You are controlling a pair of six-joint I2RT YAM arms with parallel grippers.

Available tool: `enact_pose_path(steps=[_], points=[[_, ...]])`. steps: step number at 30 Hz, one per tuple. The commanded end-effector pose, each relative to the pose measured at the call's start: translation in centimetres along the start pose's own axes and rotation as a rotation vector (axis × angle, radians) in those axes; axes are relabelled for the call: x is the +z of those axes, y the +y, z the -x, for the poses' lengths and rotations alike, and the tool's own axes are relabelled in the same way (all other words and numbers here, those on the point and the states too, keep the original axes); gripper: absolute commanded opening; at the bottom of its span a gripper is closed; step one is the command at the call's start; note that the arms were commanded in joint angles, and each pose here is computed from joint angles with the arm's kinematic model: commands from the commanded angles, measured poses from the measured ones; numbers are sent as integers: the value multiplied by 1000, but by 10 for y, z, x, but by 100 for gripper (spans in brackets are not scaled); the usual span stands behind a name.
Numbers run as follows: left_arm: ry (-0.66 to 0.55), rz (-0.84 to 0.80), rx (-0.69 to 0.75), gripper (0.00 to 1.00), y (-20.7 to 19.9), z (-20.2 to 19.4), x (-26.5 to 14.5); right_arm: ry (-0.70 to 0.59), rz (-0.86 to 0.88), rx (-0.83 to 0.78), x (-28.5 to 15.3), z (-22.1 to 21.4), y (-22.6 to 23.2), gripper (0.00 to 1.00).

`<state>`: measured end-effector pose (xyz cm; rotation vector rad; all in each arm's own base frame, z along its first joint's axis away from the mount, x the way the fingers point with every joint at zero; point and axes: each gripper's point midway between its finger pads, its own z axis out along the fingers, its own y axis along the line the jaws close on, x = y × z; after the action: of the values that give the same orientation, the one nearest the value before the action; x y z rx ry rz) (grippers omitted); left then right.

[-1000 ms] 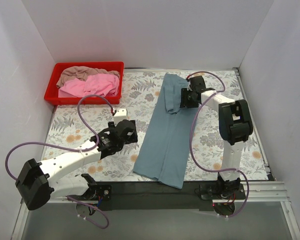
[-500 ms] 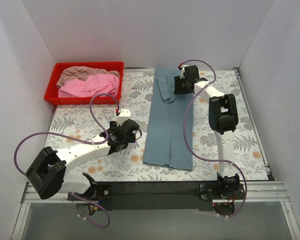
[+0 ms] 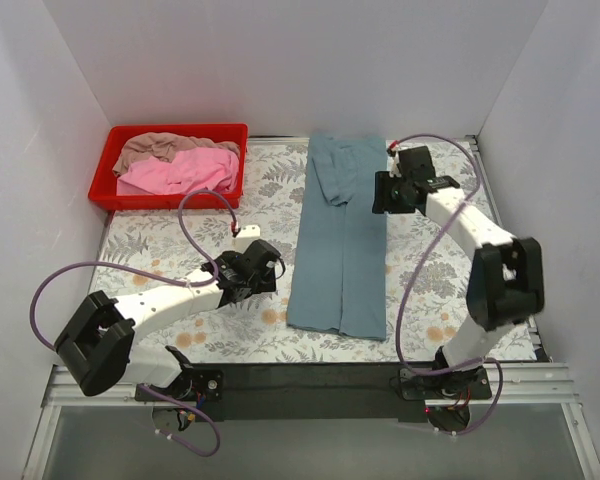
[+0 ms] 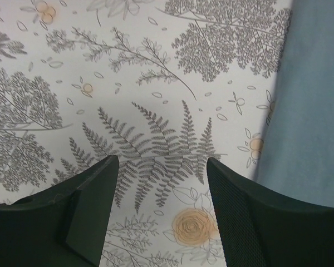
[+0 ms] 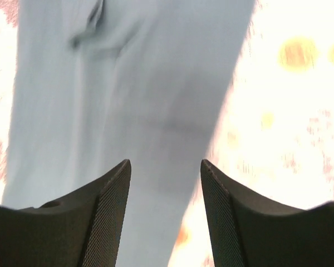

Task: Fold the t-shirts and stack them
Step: Fold the tshirt

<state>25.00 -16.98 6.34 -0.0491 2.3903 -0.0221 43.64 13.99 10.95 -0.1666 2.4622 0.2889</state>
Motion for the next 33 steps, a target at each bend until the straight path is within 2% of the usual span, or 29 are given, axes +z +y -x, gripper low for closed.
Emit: enact_pose_path(steps=[1,2,3,4,6,7,10,11,14,16,21,33], points=[[126,-36,-119,63,-12,-13,-17,53,15,106,-54,-53,6,60],[158,-41,-151,63,-15,-17,-19,84,22,115,-61,-72,7,60],[204,-68,-171,63,-22,-22,-24,62,41,116,-80,-78,12,59],[241,-61,-169,63,-22,-31,-28,148,22,127,-82,-120,7,59],[278,-62,-220,63,-26,-37,-35,127,28,134,-103,-141,12,59],[300,-78,-222,63,-29,-43,-41,197,16,142,-105,-177,8,59],[339,-113,-261,63,-37,-53,-52,217,50,151,-121,-214,18,59],[350,-118,-267,63,-39,-56,-53,255,59,137,-125,-240,21,58],[375,-118,-264,63,-44,-66,-55,320,83,156,-128,-283,31,57],[384,-110,-262,63,-46,-71,-56,315,99,195,-131,-292,38,57],[397,-110,-248,63,-55,-78,-55,342,102,166,-128,-309,49,56],[374,-120,-234,62,-68,-69,-58,316,24,152,-126,-299,45,53]])
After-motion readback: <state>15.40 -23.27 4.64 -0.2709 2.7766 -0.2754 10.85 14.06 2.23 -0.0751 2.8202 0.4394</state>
